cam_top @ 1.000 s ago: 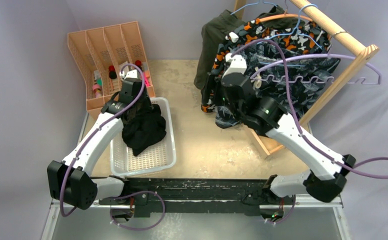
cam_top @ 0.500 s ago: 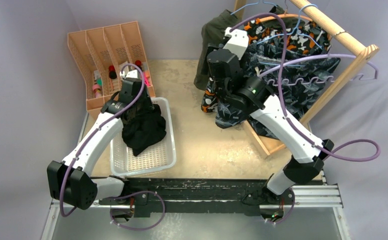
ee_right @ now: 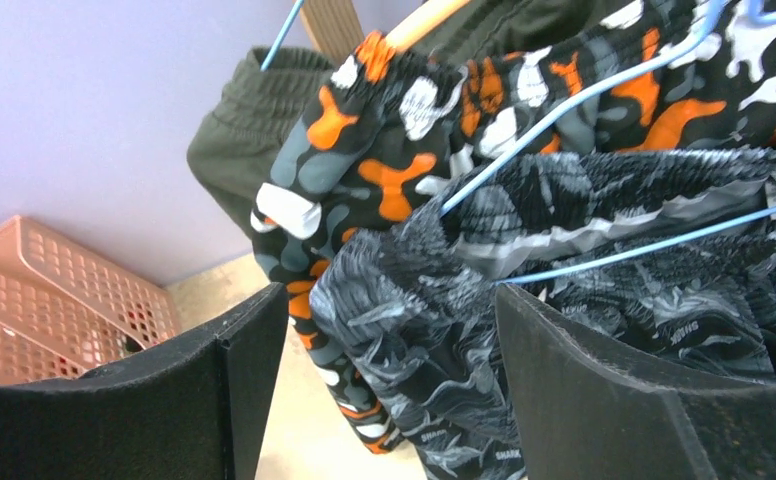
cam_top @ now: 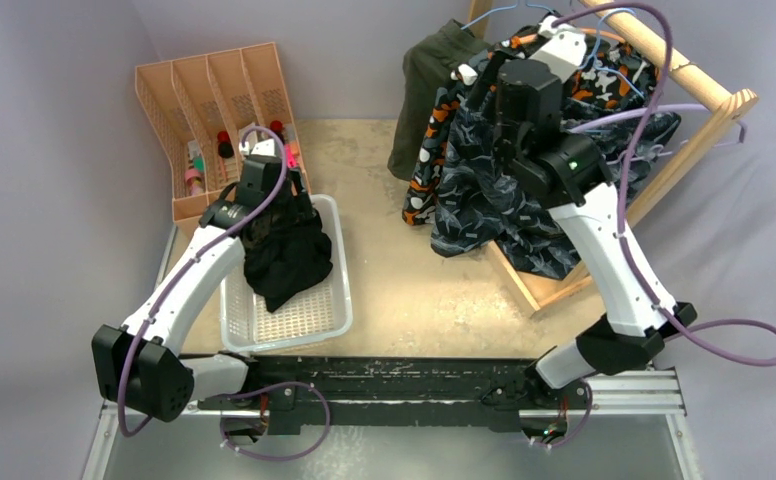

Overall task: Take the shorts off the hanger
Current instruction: Pick up the hanger from the clothes rod.

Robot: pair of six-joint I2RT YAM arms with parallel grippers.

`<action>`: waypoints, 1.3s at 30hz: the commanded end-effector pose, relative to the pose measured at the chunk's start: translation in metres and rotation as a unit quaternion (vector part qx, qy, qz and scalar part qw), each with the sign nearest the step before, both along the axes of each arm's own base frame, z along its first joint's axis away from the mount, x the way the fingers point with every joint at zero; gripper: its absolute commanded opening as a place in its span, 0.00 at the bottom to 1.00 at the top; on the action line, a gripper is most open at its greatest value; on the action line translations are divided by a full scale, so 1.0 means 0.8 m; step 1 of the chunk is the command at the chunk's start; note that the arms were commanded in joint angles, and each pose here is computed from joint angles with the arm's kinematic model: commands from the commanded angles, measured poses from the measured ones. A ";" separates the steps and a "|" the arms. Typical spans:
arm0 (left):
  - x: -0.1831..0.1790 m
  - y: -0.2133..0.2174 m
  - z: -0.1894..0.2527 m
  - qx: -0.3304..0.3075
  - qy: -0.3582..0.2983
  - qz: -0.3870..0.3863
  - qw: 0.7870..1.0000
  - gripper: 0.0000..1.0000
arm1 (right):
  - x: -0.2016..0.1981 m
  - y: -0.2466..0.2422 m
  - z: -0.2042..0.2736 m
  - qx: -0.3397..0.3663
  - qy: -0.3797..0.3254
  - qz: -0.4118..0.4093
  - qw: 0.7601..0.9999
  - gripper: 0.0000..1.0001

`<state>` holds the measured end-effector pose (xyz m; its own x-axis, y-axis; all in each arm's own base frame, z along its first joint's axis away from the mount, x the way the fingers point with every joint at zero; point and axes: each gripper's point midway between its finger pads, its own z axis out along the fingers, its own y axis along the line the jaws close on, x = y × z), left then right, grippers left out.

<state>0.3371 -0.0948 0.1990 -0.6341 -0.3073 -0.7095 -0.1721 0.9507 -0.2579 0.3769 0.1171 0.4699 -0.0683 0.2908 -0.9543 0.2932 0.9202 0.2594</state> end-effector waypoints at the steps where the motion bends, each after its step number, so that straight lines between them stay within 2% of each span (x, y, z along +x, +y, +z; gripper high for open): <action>1: 0.002 -0.001 0.033 -0.011 -0.035 0.000 0.999 0.70 | 0.000 -0.029 0.033 0.037 -0.037 -0.005 0.999 0.76; 9: -0.006 0.002 0.019 -0.011 -0.029 0.002 1.000 0.70 | 0.022 -0.047 0.019 0.063 -0.024 -0.018 0.998 0.70; 18: -0.011 0.001 0.020 -0.019 -0.032 0.000 0.999 0.70 | 0.044 -0.071 0.023 0.064 -0.042 -0.055 0.995 0.64; 21: -0.012 0.002 0.015 -0.015 -0.029 0.001 0.999 0.70 | 0.040 -0.084 0.021 0.074 -0.047 -0.082 0.993 0.56; 33: -0.014 -0.004 0.008 -0.038 -0.028 0.005 0.999 0.70 | 0.065 -0.101 0.026 0.084 -0.065 -0.071 0.992 0.52; 36: -0.015 -0.004 0.007 -0.037 -0.026 0.005 0.999 0.70 | 0.070 -0.100 0.028 0.084 -0.069 -0.064 0.992 0.45; 39: -0.016 -0.001 0.009 -0.032 -0.027 0.007 0.999 0.69 | 0.067 -0.097 0.029 0.089 -0.071 -0.056 0.992 0.32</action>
